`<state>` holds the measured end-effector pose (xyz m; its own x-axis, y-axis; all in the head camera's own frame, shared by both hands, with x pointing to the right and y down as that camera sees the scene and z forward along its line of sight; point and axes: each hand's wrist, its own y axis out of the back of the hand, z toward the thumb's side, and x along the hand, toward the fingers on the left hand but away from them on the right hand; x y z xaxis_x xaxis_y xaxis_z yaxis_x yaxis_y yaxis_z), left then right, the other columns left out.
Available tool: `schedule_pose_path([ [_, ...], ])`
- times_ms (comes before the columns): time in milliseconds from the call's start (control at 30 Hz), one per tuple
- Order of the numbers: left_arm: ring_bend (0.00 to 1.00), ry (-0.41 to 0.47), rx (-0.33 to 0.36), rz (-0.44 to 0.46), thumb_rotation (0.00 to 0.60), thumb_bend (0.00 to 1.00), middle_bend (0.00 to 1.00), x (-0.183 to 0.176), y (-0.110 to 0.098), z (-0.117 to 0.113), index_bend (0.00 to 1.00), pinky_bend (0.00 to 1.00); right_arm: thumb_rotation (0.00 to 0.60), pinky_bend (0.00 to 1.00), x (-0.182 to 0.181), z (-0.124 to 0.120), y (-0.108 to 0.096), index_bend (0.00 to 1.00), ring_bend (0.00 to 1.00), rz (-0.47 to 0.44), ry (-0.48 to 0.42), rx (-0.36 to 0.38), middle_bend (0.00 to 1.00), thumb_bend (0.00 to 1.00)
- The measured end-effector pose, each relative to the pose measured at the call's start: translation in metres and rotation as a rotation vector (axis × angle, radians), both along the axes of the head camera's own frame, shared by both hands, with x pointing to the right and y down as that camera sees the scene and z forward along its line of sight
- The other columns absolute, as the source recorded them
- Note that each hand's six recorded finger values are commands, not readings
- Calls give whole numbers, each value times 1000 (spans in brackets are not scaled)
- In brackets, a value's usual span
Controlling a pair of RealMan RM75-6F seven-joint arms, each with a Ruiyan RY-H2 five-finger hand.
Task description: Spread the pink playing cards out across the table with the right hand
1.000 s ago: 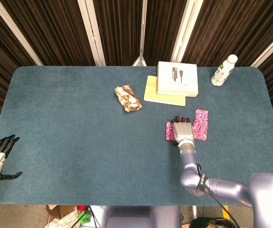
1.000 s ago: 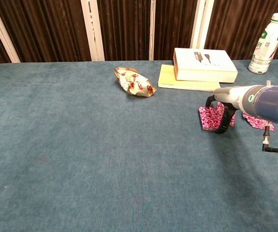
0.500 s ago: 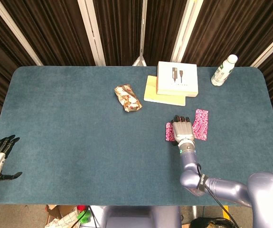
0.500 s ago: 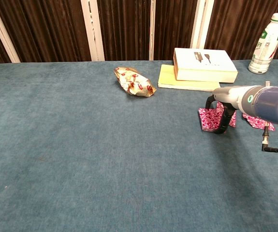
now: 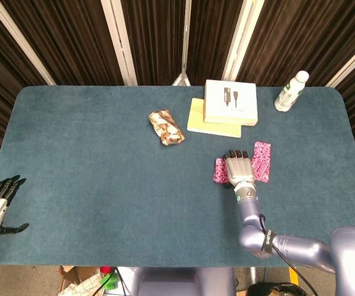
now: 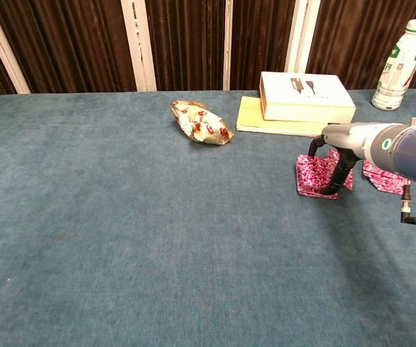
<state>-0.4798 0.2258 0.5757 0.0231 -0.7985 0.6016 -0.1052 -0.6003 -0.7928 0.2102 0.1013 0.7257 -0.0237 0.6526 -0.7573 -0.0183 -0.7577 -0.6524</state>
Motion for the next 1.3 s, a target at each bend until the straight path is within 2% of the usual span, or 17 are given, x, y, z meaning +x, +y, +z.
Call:
schedule_pose_path([
  [133, 0, 1, 2, 3, 600, 9, 0, 1, 0, 0, 0, 0, 600, 0, -5, -8, 6, 573, 0, -17, -26, 2, 113, 318],
  [333, 0, 1, 9, 12, 600, 9, 0, 3, 0, -1, 0, 0, 600, 0, -24, -19, 25, 577, 0, -58, -77, -6, 113, 318],
  [800, 0, 8, 9, -2, 600, 9, 0, 0, -2, -1, 0, 0, 600, 0, -78, -16, 61, 575, 0, -139, -138, -41, 113, 318],
  [900, 0, 9, 8, -4, 600, 9, 0, -1, -2, 0, 0, 0, 600, 0, -88, -15, 67, 448, 0, -157, -144, -46, 93, 317],
  [967, 0, 9, 9, -6, 600, 9, 0, -2, -2, 0, 0, 0, 600, 0, -91, -15, 69, 270, 0, -172, -140, -44, 31, 317],
  [1067, 0, 10, 10, -7, 600, 9, 0, -2, -2, -1, 0, 0, 600, 0, -93, -17, 71, 114, 0, -187, -128, -40, 0, 316],
  [1167, 0, 9, 11, -7, 600, 9, 0, -2, -2, -1, 0, 0, 600, 0, -92, -19, 70, 18, 0, -188, -124, -39, 0, 317],
  [1300, 0, 8, 11, -7, 600, 9, 0, -2, -2, -1, 0, 0, 600, 0, -88, -23, 69, 0, 0, -191, -116, -38, 0, 316],
])
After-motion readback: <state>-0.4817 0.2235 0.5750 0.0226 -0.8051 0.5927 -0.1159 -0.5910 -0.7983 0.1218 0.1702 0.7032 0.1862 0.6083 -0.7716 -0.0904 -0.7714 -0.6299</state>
